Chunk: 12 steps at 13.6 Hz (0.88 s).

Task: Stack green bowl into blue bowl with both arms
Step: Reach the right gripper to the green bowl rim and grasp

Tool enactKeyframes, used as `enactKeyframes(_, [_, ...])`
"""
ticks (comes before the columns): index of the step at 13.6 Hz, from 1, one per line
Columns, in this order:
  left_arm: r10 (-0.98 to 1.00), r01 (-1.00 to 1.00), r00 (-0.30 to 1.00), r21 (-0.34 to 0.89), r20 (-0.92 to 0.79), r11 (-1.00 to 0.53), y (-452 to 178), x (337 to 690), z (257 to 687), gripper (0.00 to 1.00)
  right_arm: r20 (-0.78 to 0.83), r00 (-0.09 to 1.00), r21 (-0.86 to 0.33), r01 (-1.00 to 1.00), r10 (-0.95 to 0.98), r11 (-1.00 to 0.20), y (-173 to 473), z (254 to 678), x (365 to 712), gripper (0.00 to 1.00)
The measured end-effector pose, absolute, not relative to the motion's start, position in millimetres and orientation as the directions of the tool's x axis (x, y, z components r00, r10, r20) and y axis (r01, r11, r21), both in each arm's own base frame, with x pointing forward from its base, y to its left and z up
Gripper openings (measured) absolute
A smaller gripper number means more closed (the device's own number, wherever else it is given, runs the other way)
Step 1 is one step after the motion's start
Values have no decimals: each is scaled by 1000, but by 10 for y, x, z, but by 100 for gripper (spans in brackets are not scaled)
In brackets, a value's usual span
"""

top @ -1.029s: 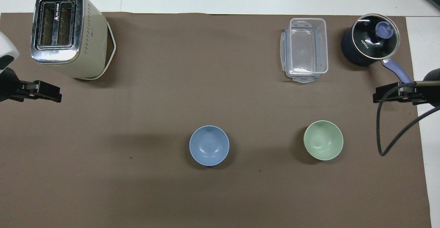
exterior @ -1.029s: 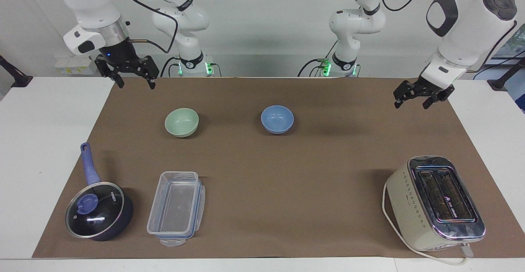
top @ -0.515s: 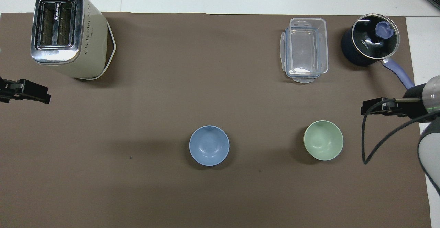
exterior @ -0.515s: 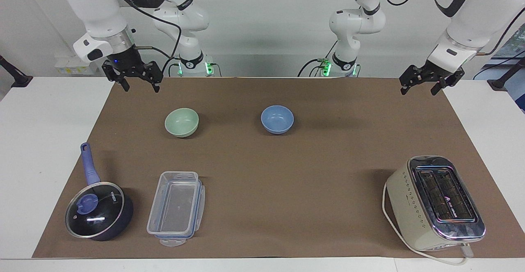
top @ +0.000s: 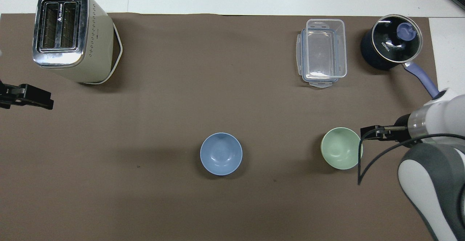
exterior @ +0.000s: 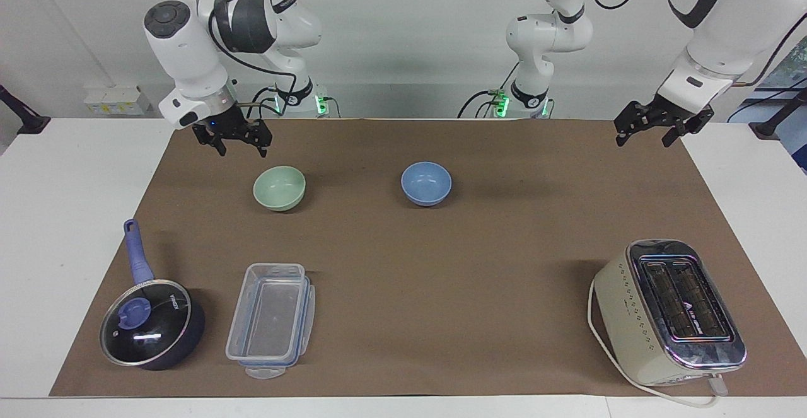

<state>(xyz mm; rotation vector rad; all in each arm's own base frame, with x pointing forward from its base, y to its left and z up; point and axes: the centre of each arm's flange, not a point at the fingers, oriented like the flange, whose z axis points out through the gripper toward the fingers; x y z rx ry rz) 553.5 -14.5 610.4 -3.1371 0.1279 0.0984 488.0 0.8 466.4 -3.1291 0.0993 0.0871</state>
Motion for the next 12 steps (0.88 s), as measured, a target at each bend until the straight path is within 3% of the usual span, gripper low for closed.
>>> enactKeyframes(5, [-81, -81, 995, 2, -63, -997, -145, 5535, 6104, 100, -17, 995, -10, -104, -103, -995, -171, 3805, 4616, 100])
enactKeyframes(12, [-81, -81, 995, 2, -63, -997, -145, 5534, 6104, 100, -2, 991, -8, -135, -135, -991, -399, 3343, 4494, 97])
